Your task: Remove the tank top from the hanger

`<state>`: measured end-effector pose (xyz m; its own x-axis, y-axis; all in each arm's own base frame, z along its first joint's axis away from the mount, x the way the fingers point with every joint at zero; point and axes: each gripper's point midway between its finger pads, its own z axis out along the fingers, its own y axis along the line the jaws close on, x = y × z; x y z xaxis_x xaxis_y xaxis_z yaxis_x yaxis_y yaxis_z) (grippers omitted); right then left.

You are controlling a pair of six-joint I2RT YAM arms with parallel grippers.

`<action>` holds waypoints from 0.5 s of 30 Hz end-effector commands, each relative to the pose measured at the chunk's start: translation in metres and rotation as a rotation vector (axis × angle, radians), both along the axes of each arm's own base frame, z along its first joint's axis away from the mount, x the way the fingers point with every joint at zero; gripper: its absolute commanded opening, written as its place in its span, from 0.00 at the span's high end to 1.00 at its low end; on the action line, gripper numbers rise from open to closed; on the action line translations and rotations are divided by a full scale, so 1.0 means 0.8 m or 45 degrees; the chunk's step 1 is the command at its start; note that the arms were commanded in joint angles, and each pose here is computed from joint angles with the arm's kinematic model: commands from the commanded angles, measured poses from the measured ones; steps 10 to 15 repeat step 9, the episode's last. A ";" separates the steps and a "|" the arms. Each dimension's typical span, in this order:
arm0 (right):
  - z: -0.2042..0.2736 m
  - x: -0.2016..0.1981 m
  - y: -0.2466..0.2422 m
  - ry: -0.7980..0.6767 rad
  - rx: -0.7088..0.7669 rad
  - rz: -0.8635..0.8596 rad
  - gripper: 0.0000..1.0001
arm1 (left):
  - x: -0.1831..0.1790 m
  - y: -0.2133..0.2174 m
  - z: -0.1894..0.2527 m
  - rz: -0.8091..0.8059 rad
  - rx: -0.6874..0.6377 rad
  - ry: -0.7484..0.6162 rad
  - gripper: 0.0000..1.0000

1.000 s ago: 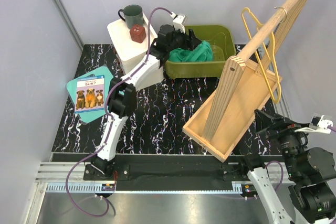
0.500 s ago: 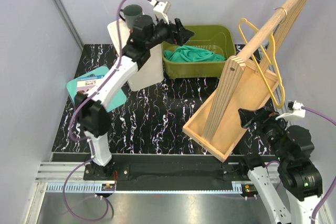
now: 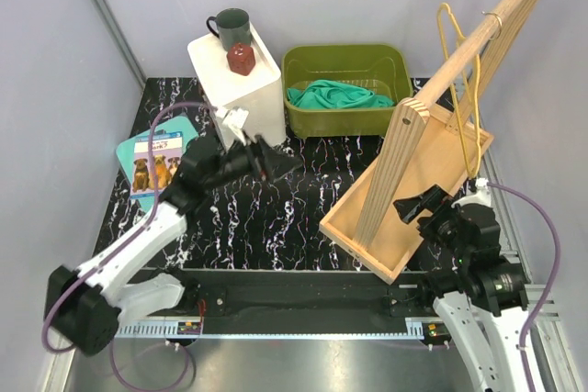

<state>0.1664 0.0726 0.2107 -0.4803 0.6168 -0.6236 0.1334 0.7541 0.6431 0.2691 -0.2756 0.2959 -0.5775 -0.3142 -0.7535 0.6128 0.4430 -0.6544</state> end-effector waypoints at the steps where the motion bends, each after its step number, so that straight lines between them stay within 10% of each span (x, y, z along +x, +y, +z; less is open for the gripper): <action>1: -0.007 0.014 0.003 -0.026 0.166 -0.110 0.00 | -0.072 0.019 -0.006 -0.084 -0.127 -0.034 0.12; 15: -0.054 0.012 0.015 -0.025 0.321 -0.113 0.00 | -0.151 0.067 -0.082 -0.073 -0.225 -0.062 0.08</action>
